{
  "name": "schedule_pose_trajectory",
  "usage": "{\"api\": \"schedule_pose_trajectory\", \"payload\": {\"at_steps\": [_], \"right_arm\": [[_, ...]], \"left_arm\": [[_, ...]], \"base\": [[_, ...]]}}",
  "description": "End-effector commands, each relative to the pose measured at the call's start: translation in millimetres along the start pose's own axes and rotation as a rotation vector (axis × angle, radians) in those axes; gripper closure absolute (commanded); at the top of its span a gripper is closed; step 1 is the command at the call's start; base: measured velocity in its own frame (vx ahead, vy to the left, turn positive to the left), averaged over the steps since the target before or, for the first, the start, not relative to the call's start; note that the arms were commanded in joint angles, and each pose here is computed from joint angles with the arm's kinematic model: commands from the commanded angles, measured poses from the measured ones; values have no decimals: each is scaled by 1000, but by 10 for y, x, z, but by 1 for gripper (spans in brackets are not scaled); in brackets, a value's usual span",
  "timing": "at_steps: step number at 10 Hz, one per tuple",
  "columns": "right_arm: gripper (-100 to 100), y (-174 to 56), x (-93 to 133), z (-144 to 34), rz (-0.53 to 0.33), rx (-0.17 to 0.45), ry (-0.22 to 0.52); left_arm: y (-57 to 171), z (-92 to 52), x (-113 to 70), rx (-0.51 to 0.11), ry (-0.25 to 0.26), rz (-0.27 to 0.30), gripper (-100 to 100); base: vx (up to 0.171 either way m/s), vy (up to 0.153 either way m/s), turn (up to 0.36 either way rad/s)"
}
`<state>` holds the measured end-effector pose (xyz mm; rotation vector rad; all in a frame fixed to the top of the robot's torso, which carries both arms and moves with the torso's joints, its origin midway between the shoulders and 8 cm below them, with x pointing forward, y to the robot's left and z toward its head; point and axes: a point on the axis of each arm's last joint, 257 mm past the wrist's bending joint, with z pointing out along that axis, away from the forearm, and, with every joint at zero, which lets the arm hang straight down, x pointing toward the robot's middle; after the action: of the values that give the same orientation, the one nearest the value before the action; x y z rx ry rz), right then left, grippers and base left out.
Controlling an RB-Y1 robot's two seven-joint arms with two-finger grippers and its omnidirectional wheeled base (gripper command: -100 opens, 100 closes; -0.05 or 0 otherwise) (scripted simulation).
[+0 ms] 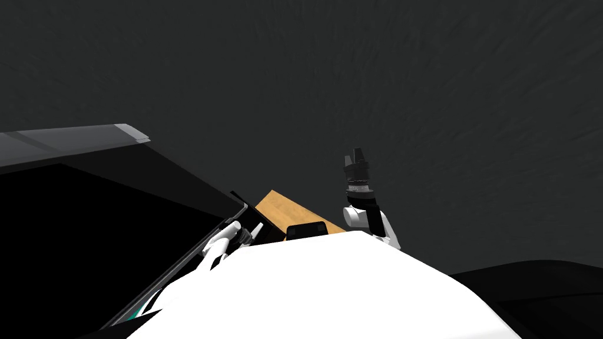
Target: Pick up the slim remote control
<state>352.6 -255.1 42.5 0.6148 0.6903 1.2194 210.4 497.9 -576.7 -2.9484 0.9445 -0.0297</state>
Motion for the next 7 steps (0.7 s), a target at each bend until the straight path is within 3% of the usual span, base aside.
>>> {"api": "schedule_pose_trajectory", "payload": {"at_steps": [1,2,3,4,7], "right_arm": [[0,0,0,0,0,0,0],[0,0,0,0,0,0,0],[0,0,0,0,0,0,0],[0,0,0,0,0,0,0],[0,0,0,0,0,0,0]], "left_arm": [[90,33,-73,-29,-5,-21,-100],[50,14,-47,-17,-3,-13,-100],[58,15,-53,-19,-3,-14,0],[141,89,-37,-19,-2,-10,-100],[342,252,1,-19,-1,-1,-100]], "base": [[27,25,-67],[12,13,-11],[0,0,0],[17,28,25],[30,37,20]]}}
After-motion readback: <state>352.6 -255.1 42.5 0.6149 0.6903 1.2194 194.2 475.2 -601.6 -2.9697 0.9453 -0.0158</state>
